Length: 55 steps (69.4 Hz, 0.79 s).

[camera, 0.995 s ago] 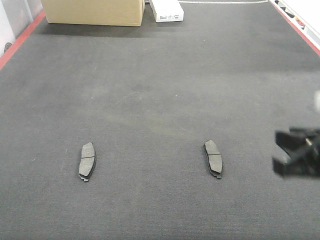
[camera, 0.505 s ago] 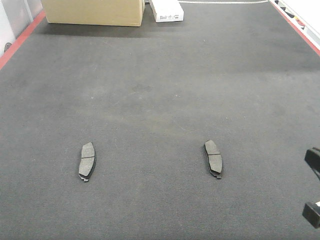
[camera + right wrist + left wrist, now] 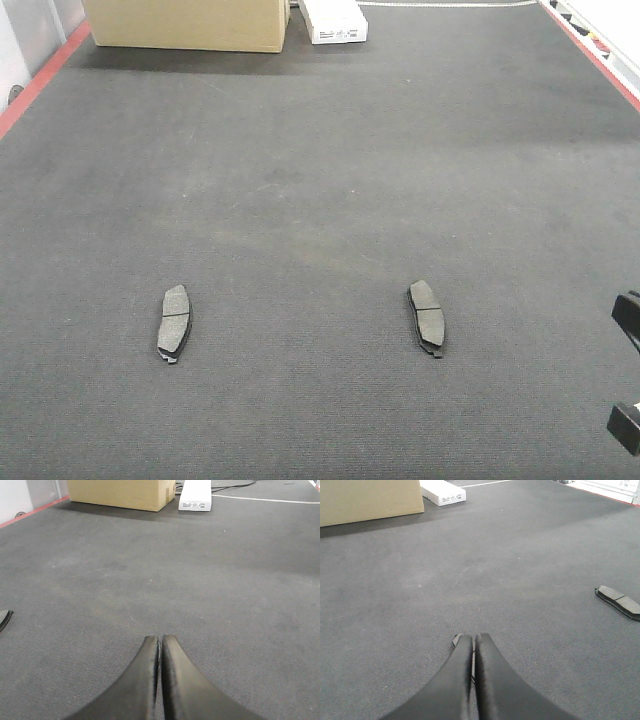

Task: Move and align brake pads A on conveyor
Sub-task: 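Open the right gripper and raise it off the placed pad, then back the base away from the conveyor belt and turn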

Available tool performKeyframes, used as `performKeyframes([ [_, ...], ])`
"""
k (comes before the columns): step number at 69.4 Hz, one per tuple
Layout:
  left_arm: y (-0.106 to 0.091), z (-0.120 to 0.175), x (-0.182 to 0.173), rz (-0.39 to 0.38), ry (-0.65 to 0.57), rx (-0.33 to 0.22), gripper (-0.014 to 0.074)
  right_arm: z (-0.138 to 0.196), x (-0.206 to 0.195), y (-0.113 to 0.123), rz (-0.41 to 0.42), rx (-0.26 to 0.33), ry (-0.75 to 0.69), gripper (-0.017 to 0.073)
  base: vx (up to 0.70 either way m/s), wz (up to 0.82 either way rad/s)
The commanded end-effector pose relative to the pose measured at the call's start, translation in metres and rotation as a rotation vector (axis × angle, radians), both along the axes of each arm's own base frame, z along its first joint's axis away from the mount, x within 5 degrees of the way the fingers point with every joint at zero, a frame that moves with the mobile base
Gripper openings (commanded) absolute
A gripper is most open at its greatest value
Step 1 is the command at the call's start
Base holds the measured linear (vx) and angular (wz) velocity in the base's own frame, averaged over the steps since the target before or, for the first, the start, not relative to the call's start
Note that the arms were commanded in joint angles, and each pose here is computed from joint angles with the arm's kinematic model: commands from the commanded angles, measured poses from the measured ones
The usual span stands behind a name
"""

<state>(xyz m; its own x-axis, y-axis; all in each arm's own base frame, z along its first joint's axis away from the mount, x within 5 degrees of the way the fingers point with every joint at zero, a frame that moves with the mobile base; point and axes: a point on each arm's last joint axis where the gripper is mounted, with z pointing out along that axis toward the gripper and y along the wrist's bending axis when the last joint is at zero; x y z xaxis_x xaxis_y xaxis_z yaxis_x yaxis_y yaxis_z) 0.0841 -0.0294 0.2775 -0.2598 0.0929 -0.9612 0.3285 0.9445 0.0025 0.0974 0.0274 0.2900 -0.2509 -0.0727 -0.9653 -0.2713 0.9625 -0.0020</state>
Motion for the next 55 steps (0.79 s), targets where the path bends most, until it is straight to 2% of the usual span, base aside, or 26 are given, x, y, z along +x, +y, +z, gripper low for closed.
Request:
performKeyframes([
  [1,-0.0029,0.0133,0.0009,-0.027,-0.079,-0.030,-0.0006,0.0160,0.0018,0.0001,0.000,0.009,-0.103,-0.0009,0.00,0.00],
  [55,-0.0029,0.0132,0.0009,-0.027,-0.078,-0.030,-0.0006,0.0154,0.0017,0.0001,0.000,0.007,-0.095,-0.0009,-0.01,-0.01],
])
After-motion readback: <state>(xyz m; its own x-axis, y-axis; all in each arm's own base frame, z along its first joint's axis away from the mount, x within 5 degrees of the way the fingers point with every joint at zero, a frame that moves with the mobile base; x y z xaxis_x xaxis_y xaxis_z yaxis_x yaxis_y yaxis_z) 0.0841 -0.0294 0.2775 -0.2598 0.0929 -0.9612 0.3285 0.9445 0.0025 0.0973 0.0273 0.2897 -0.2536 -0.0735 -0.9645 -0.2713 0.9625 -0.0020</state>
